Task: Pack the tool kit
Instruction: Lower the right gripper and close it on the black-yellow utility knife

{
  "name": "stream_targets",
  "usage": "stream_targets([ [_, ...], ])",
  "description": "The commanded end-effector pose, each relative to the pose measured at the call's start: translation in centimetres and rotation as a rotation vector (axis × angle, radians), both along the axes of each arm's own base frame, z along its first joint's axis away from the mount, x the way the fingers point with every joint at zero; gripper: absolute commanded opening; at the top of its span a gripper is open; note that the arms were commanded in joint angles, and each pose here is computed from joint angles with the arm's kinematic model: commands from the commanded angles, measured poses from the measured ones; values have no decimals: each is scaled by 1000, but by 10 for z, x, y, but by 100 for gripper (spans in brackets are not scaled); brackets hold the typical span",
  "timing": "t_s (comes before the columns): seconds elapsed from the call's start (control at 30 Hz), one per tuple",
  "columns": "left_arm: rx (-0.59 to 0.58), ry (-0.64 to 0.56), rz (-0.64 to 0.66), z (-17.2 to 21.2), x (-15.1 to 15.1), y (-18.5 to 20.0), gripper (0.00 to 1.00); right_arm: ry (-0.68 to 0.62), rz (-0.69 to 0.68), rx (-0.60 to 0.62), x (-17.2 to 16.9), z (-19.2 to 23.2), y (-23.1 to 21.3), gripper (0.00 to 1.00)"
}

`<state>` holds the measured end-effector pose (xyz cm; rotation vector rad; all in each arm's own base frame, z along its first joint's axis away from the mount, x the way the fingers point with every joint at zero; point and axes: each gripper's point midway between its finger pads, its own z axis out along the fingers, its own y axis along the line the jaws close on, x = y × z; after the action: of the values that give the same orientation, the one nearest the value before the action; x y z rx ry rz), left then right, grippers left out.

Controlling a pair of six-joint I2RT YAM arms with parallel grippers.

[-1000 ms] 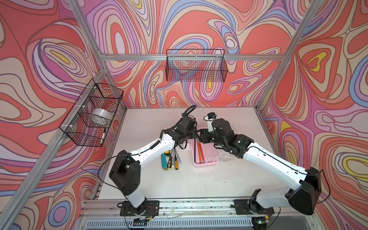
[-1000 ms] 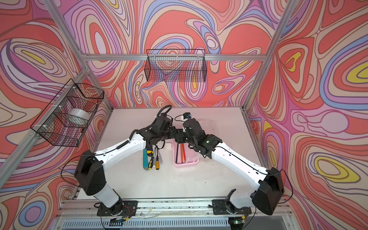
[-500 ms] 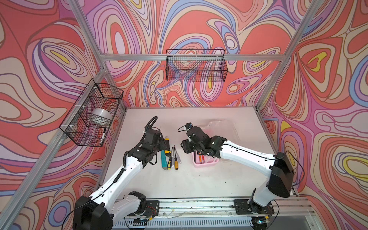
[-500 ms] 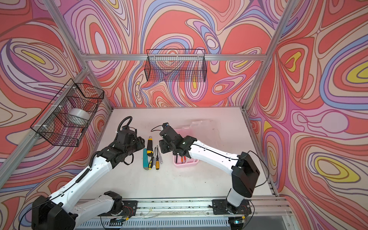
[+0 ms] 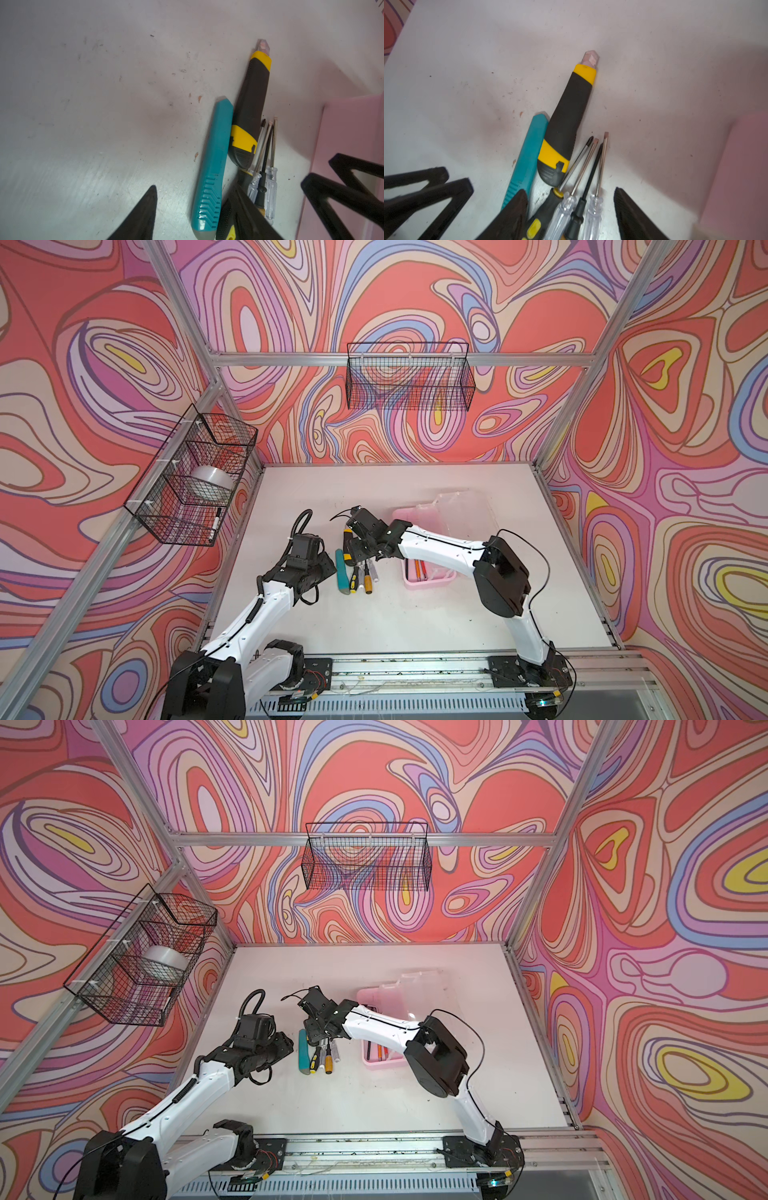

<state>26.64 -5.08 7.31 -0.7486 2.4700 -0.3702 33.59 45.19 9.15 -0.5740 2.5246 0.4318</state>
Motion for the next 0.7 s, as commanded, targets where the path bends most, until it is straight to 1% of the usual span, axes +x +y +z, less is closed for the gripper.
stream_targets([
  [0.0, -76, -53, 21, 10, 5, -3, 59, -6, -8, -73, 10, -9, 3, 70],
  [0.03, -82, -63, 27, 13, 6, -2, 60, -5, -12, -88, 14, -13, 6, 70],
  [0.07, -86, -41, 39, 1, -2, 0, 62, 0, -9, -93, 16, -16, 10, 70],
  [0.17, -96, -66, 69, 1, -5, 6, 65, -1, -14, -81, 22, -21, 19, 70],
  [0.3, -99, -80, 93, 2, -8, 12, 66, 15, -24, -103, 27, -34, 24, 68],
  [0.4, -107, -97, 95, 2, -10, 12, 67, 17, -28, -88, 28, -41, 29, 66],
  [0.53, -108, -89, 85, 0, -11, 12, 67, 24, -37, -96, 30, -51, 31, 64],
  [0.67, -115, -81, 79, -4, -10, 12, 67, 30, -36, -70, 31, -57, 37, 63],
])
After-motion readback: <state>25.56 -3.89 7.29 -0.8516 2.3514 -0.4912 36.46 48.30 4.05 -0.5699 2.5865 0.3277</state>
